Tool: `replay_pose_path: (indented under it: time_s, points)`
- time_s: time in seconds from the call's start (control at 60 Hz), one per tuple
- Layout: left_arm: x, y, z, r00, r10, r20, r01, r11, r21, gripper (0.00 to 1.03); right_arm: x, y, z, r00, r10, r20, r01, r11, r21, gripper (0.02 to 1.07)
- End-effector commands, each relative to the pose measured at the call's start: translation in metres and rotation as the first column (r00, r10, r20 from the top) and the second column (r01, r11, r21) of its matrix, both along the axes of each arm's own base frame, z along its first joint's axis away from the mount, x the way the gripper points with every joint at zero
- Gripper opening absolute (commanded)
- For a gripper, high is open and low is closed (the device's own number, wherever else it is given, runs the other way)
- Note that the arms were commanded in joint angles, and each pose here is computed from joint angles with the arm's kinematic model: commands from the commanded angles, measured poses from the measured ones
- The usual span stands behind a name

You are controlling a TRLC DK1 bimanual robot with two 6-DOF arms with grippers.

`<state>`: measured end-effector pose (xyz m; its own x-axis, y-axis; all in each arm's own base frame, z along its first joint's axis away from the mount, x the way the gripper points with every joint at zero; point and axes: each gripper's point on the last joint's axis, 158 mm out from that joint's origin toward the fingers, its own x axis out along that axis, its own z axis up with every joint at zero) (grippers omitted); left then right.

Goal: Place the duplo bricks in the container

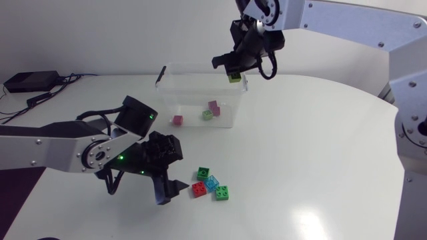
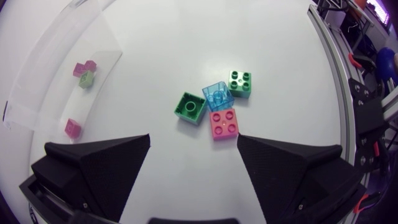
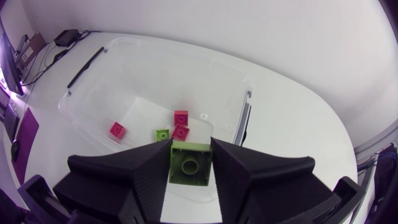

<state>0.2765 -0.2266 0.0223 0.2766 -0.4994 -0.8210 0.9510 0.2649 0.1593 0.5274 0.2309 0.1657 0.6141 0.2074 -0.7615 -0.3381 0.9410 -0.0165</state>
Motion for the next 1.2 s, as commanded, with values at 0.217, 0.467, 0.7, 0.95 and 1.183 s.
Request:
replay_pose_path:
  time_s: [0.217,0.467,0.7,0.95,1.183]
  points:
    - [-0.008,0.0,-0.01,1.0,-0.008,-0.009,0.008,1.0,0.018,0.98,-0.002,-0.003,-0.003,0.999,-0.003,-0.049,0.001,1.0,-0.029,0.93]
    - [-0.008,-0.002,-0.021,1.0,0.0,-0.013,0.0,0.999,0.043,0.98,-0.042,-0.021,0.018,0.996,0.004,-0.089,-0.007,0.999,-0.036,0.97]
    - [-0.009,-0.01,-0.024,1.0,-0.013,-0.009,0.014,0.998,0.055,0.98,-0.098,-0.036,0.016,0.992,0.035,-0.125,-0.04,0.998,-0.041,0.97]
    - [-0.013,-0.013,-0.04,1.0,0.01,-0.029,-0.007,0.996,0.087,0.98,-0.156,-0.04,-0.018,0.977,0.076,-0.2,-0.093,0.993,-0.073,0.97]
    - [-0.006,-0.018,-0.053,0.999,0.024,-0.036,-0.02,0.994,0.11,0.96,-0.186,-0.042,-0.065,0.956,0.092,-0.277,-0.124,0.987,-0.1,0.97]
